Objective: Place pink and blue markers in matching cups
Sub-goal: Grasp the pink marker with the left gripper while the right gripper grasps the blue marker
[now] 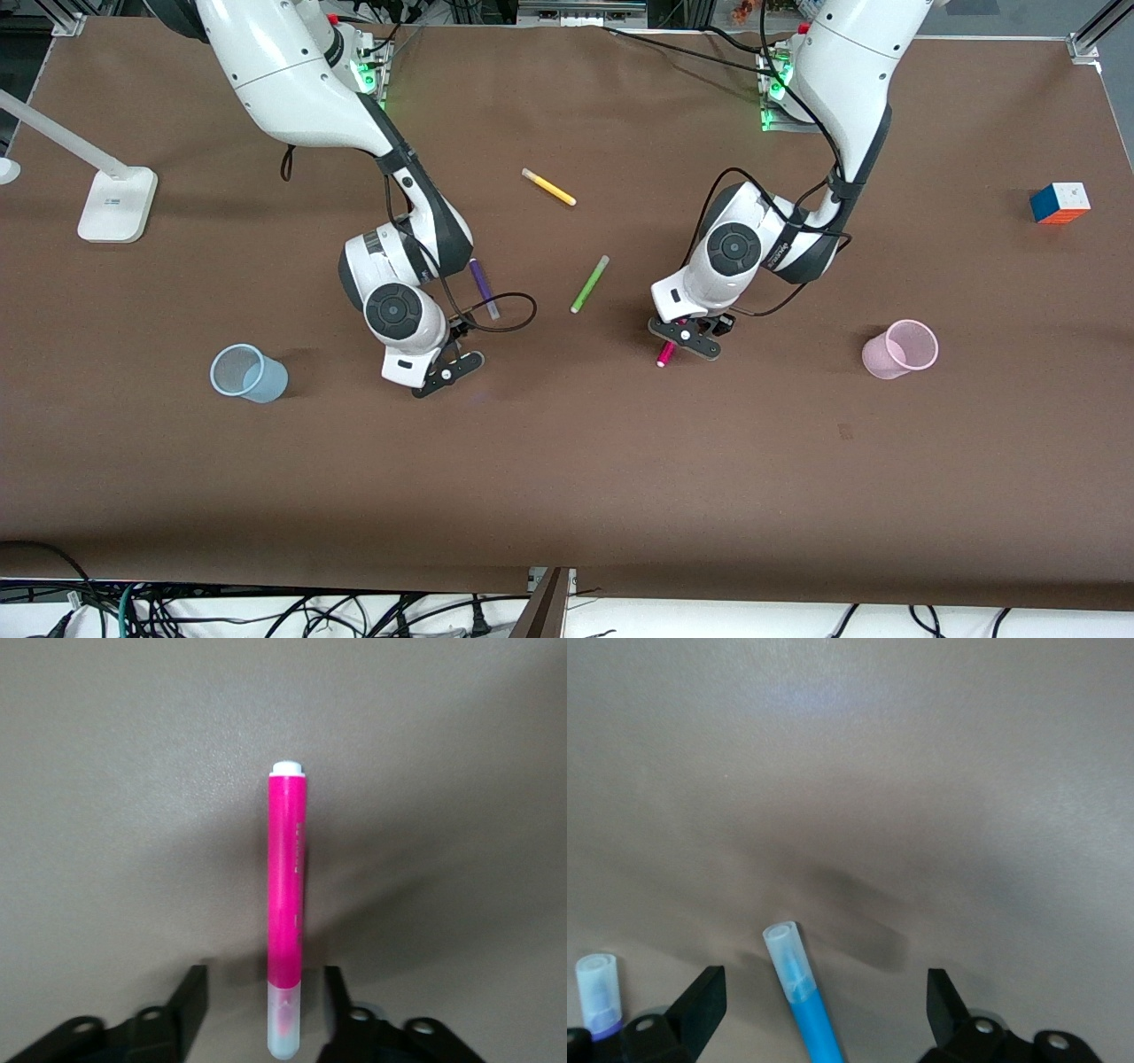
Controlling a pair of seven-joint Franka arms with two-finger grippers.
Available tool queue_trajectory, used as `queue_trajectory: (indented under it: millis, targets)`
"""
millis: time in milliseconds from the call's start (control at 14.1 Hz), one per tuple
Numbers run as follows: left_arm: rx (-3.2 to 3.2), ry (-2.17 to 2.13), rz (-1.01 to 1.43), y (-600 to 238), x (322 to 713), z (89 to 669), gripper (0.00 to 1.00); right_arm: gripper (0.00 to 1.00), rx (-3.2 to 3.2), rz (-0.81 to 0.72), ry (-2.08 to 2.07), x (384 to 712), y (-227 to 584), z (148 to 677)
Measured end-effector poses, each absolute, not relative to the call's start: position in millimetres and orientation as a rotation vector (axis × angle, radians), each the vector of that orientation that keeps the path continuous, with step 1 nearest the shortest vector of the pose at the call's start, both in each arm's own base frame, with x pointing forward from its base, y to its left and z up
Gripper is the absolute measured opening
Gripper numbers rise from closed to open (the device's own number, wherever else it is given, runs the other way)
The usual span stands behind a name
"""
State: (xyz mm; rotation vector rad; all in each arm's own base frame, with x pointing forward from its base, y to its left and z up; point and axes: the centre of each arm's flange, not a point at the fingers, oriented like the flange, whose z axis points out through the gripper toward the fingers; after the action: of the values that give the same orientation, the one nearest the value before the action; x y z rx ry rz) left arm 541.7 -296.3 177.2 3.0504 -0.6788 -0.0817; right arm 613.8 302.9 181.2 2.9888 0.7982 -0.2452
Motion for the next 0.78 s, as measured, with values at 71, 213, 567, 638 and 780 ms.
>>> queue_trajectory:
  millis: [71,213,567,638,780]
  targets:
    - [3.052,-0.673,-0.088,-296,541,175,0.45,1.0,2.989,-0.254,0.788,612,302,178]
    - [3.063,-0.636,-0.086,-294,542,173,0.24,0.94,2.991,-0.27,0.759,609,301,173]
    - [3.096,-0.599,-0.189,-281,550,202,0.18,0.56,2.992,-0.267,0.746,606,303,174]
    - [3.111,-0.58,-0.242,-271,556,229,0.18,0.45,2.992,-0.263,0.746,606,303,175]
    - [3.134,-0.529,-0.333,-247,570,301,0.18,0.24,2.991,-0.259,0.745,607,303,177]
